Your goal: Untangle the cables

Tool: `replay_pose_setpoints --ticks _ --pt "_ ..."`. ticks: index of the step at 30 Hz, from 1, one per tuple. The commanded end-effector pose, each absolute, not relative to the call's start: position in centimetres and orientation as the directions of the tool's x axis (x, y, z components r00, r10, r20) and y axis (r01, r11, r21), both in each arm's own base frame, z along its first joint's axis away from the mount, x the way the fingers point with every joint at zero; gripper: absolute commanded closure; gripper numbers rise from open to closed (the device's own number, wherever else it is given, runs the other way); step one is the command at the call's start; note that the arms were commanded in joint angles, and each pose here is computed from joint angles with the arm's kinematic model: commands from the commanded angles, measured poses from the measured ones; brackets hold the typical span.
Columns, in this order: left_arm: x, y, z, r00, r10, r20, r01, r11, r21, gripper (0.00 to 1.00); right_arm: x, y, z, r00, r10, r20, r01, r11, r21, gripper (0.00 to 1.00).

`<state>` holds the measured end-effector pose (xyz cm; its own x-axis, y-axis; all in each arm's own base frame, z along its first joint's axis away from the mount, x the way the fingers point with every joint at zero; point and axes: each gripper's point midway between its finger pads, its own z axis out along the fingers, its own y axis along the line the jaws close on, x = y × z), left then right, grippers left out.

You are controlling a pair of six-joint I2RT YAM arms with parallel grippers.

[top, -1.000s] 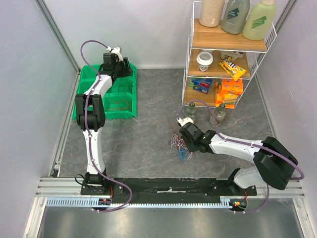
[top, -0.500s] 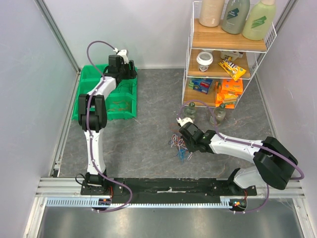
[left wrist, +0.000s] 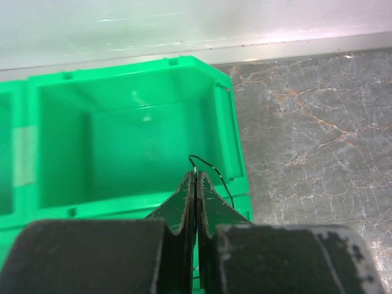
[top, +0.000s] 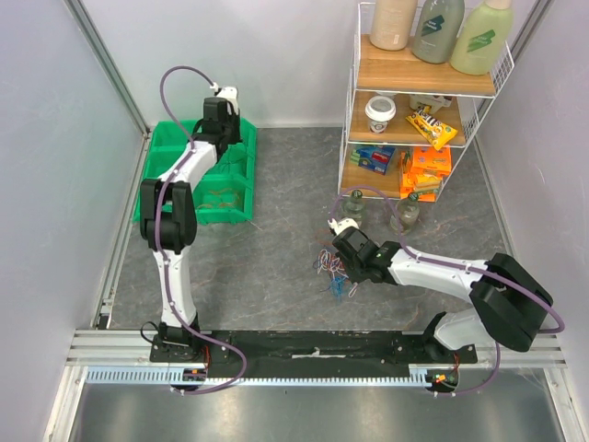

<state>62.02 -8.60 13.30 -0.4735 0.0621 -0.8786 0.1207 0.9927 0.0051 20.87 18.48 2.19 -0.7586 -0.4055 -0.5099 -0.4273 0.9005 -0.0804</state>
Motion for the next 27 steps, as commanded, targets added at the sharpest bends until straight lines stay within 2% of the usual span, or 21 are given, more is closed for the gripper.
replay_pose_setpoints --ticks 1,4,12,17,21,23,25,27 --pt "60.2 -6.4 20.5 -0.383 0.065 -0.922 0.026 0.998 0.059 0.98 21.9 19.1 3.0 -0.748 -0.399 -0.53 -0.422 0.903 -0.085 1.0" --pt "57.7 -5.6 19.8 -0.411 0.07 -0.909 0.006 0.997 0.074 0.98 21.9 19.1 3.0 -0.747 -0.399 -0.532 -0.422 0.903 -0.084 1.0" --pt "52.1 -2.7 12.2 -0.634 -0.021 -0.773 -0.165 0.98 0.109 0.98 21.7 19.1 2.9 -0.748 -0.396 -0.533 -0.423 0.903 -0.078 1.0" --pt "52.9 -1.6 9.2 -0.74 -0.072 -0.669 -0.231 0.961 0.152 0.98 21.7 19.2 2.9 -0.747 -0.395 -0.535 -0.425 0.902 -0.072 1.0" --pt "54.5 -0.6 10.6 -0.727 -0.144 -0.671 -0.305 0.944 0.127 0.98 21.7 19.2 2.9 -0.749 -0.392 -0.534 -0.425 0.903 -0.068 1.0" --pt "54.8 -0.4 11.0 -0.72 -0.164 -0.675 -0.32 0.941 0.113 0.89 21.7 19.2 3.0 -0.748 -0.391 -0.536 -0.423 0.903 -0.069 1.0" --pt "54.4 -0.4 11.4 -0.728 -0.172 -0.663 -0.321 0.941 0.109 0.67 21.8 19.1 3.1 -0.746 -0.386 -0.542 -0.417 0.906 -0.072 1.0" --pt "53.4 -0.5 12.5 -0.732 -0.183 -0.656 -0.324 0.941 0.098 0.53 21.9 19.1 3.2 -0.744 -0.385 -0.546 -0.414 0.907 -0.076 1.0"
